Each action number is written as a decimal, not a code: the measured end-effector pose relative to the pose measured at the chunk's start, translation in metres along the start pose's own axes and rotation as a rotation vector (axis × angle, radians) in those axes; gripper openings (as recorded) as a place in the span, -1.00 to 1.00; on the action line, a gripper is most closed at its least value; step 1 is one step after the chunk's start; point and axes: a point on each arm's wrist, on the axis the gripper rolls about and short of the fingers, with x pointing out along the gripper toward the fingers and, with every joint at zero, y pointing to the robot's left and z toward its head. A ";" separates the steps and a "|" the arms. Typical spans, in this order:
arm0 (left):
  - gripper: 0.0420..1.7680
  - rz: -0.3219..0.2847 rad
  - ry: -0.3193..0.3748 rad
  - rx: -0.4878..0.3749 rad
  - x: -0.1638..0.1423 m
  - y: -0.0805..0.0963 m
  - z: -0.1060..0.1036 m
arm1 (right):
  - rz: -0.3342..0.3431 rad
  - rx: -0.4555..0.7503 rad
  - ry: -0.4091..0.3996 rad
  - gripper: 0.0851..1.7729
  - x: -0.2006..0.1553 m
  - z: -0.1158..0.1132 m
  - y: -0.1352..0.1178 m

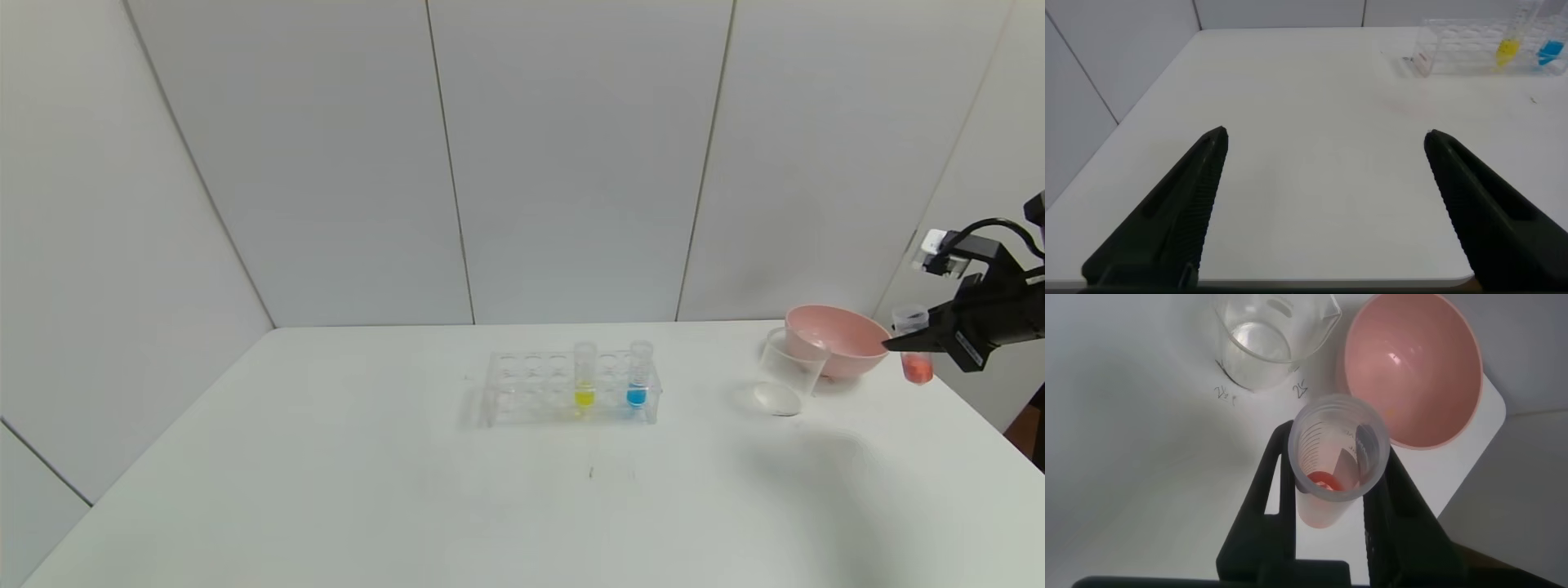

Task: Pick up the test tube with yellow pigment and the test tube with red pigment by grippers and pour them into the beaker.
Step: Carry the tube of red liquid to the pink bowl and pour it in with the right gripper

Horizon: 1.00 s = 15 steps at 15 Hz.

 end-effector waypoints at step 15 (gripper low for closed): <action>0.94 0.000 0.000 0.000 0.000 0.000 0.000 | -0.007 -0.142 0.188 -0.47 0.029 0.046 -0.009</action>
